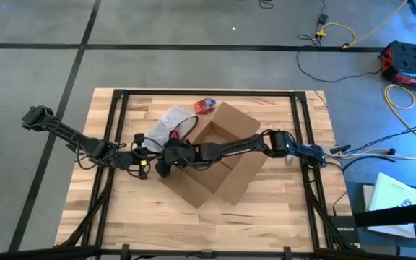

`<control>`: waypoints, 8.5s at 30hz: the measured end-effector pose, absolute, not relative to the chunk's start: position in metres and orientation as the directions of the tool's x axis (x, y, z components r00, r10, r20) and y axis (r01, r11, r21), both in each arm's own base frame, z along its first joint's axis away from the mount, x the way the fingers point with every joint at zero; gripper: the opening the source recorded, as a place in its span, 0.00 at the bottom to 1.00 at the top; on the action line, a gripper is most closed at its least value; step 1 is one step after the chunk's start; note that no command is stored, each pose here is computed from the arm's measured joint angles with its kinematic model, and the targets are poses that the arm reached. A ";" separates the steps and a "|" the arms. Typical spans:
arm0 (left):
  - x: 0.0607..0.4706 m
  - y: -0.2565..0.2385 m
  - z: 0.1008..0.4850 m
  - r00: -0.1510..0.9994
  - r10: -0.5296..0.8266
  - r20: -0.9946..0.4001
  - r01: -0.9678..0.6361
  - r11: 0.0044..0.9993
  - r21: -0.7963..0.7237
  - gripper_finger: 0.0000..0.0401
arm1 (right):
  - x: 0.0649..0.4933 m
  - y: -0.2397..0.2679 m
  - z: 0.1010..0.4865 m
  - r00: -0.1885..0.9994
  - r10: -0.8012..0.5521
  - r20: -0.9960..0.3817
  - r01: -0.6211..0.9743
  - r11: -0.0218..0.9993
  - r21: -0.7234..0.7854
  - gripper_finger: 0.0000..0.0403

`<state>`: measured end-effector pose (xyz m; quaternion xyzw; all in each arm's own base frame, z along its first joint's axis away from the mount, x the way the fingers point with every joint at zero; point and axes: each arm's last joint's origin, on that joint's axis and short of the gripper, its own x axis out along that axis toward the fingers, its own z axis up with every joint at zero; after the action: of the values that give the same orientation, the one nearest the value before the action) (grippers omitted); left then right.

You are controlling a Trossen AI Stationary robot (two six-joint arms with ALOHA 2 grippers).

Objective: Unpack boxes
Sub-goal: Close the transparent zip bag, then move the transparent zip bag to the top left of the table

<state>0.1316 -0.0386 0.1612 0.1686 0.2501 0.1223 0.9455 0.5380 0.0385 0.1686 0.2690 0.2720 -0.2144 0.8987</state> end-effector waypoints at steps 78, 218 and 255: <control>0.134 -0.039 0.169 0.850 0.315 -0.422 -0.112 0.891 0.439 0.00 | 0.526 0.033 0.221 0.541 -0.377 -0.752 0.608 0.793 0.039 0.00; 0.114 -0.031 0.238 0.928 0.269 -0.259 -0.183 0.933 0.311 0.00 | 0.444 -0.127 0.287 0.185 -0.440 -0.879 0.456 0.831 -0.319 0.00; 0.128 -0.017 0.226 0.828 0.445 -0.341 -0.387 0.894 0.225 0.00 | 0.463 -0.146 0.297 0.507 -0.220 -0.834 0.367 0.930 -0.023 0.00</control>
<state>0.1284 -0.0166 0.2259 0.0733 0.1958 0.2181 0.9533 0.4631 -0.1460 0.2967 0.0786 0.4667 -0.1698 0.8644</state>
